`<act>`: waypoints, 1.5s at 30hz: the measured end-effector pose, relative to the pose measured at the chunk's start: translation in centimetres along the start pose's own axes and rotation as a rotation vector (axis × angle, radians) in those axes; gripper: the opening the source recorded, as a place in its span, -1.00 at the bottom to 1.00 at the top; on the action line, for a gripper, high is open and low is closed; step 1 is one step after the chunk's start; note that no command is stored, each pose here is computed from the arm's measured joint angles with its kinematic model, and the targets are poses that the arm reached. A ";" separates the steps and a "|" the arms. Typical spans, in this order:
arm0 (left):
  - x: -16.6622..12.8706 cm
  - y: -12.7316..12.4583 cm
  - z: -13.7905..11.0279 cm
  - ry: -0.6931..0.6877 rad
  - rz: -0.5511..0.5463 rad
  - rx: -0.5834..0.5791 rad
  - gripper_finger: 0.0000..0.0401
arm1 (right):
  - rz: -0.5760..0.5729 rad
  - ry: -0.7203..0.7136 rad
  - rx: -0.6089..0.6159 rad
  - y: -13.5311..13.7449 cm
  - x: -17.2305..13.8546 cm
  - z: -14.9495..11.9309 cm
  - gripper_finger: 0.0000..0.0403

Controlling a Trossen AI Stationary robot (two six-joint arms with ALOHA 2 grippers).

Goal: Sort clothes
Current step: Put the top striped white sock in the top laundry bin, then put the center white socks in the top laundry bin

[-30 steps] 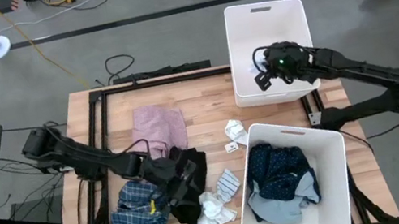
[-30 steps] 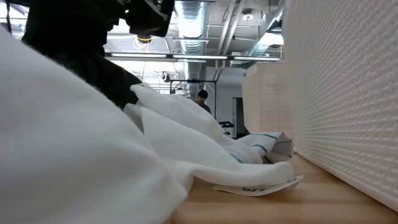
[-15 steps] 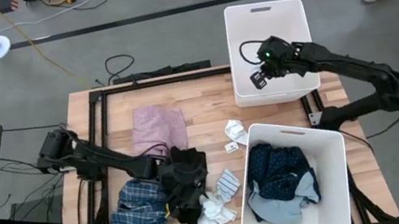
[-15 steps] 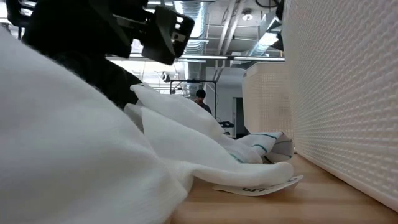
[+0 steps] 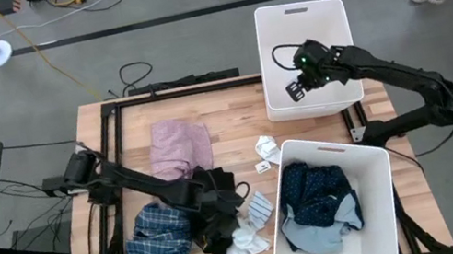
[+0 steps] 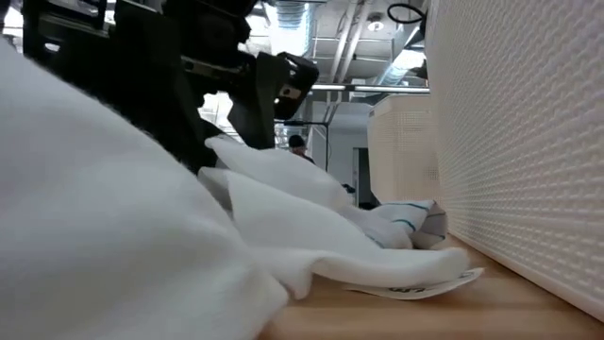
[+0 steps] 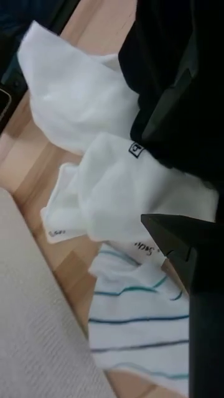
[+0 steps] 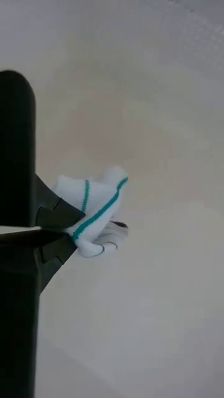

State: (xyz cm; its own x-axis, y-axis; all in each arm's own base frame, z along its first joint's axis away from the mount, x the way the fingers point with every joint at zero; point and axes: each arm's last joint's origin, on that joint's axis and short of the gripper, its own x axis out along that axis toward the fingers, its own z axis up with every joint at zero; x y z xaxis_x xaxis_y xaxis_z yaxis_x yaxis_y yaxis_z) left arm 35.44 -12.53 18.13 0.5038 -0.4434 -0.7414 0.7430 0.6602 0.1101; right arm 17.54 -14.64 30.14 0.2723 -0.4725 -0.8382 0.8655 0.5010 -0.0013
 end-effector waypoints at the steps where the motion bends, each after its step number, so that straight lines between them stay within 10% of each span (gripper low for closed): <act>1: 0.1 0.1 0.0 0.007 -0.002 -0.002 -0.07 | -0.002 0.008 0.001 0.0 0.0 -0.1 -0.95; 19: 0.3 0.4 0.4 -0.016 0.028 0.028 -0.95 | 0.025 0.070 -0.047 0.6 -0.2 -0.9 -0.28; 28: 0.2 0.5 0.4 0.000 0.062 0.041 -0.99 | 0.050 0.007 -0.048 0.1 -2.1 -1.3 0.11; 45: -5.2 1.6 3.3 0.030 0.267 0.110 -0.99 | 0.352 -0.512 -0.073 0.6 -10.9 -2.4 0.13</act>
State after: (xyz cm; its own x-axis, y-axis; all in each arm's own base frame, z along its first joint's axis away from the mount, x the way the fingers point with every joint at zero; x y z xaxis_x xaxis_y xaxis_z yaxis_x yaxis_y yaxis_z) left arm 35.43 -11.13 24.33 0.6760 -0.2436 -0.6955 0.6300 0.6807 0.3739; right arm 14.04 -7.47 37.97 0.7183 -0.5490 -0.4272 0.6615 0.7292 0.1751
